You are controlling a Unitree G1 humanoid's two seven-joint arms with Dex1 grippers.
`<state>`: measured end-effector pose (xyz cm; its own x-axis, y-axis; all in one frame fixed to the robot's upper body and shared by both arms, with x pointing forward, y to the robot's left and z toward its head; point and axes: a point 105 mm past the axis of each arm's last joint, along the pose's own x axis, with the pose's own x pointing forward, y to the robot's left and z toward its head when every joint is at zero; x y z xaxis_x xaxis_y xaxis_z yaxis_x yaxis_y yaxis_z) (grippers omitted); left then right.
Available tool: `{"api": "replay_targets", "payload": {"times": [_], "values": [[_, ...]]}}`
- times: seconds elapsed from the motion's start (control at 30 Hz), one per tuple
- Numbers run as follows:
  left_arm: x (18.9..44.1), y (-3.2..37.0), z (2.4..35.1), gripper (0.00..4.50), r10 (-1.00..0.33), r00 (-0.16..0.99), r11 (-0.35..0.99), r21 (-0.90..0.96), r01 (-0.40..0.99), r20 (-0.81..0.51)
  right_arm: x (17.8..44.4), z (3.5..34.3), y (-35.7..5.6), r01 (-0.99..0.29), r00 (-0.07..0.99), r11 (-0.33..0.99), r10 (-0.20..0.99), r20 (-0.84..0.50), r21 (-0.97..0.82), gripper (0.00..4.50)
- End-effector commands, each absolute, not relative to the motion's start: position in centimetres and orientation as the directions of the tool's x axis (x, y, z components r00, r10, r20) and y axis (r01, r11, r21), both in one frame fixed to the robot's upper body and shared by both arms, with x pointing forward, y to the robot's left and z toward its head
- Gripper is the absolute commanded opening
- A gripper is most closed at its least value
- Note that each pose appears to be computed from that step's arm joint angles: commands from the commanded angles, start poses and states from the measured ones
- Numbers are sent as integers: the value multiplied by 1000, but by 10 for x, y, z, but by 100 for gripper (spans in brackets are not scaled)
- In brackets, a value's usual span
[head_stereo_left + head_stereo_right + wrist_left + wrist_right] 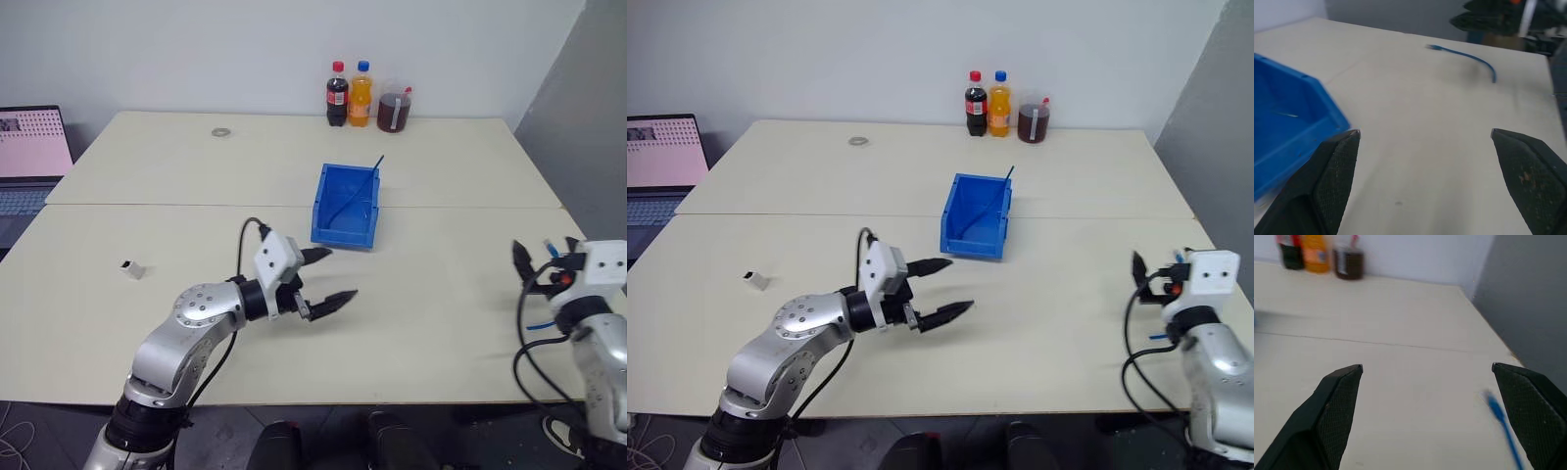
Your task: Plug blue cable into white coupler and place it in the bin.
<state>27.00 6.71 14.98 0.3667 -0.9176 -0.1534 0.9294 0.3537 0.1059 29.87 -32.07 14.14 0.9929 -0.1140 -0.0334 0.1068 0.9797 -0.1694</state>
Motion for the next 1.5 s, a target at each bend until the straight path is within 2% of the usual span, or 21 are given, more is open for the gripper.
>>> {"api": "replay_targets", "payload": {"times": [0.03, 0.13, 0.23, 0.47, 0.57, 0.7, 0.77, 1.03, 1.1, 1.2, 1.3, 1.43, 1.5], "values": [[257, 53, 155, 450, -956, 226, 208, 107, 972, -190, 299, 132, -371, 189, 960, 969, -217, -180, -160, 449], [257, 51, 152, 450, -954, 194, 167, 131, 977, -228, 302, 125, -387, 223, 941, 966, -248, -228, -131, 449], [255, 47, 153, 450, -961, 140, 111, 130, 985, -238, 304, 107, -399, 234, 911, 966, -256, -323, -106, 449], [262, 50, 150, 450, -959, 123, 83, 159, 984, -255, 303, 74, -402, 245, 850, 969, -225, -477, -21, 449], [264, 51, 148, 450, -958, 126, 84, 168, 982, -256, 304, 71, -396, 219, 844, 976, -194, -500, -8, 395], [267, 53, 146, 450, -958, 138, 94, 177, 980, -253, 302, 66, -387, 184, 837, 983, -158, -524, -3, 292], [269, 54, 146, 450, -957, 146, 103, 179, 979, -250, 301, 65, -386, 185, 836, 983, -152, -527, 10, 265], [277, 59, 144, 450, -952, 176, 127, 198, 972, -252, 296, 68, -385, 180, 850, 977, -94, -518, 118, 48], [279, 59, 144, 450, -951, 181, 133, 200, 971, -251, 296, 75, -382, 128, 862, 985, -54, -504, 114, 6], [280, 63, 143, 450, -947, 191, 140, 205, 969, -259, 296, 88, -369, -8, 872, 997, 47, -488, 82, 6], [281, 68, 141, 450, -939, 208, 153, 211, 965, -272, 299, 106, -344, -206, 864, 979, 184, -469, 6, 6], [281, 83, 138, 450, -924, 255, 203, 202, 958, -284, 294, 129, -294, -512, 776, 849, 389, -497, -134, 6], [280, 97, 132, 450, -906, 289, 238, 193, 952, -309, 287, 134, -267, -661, 692, 722, 481, -539, -204, 6]]}}
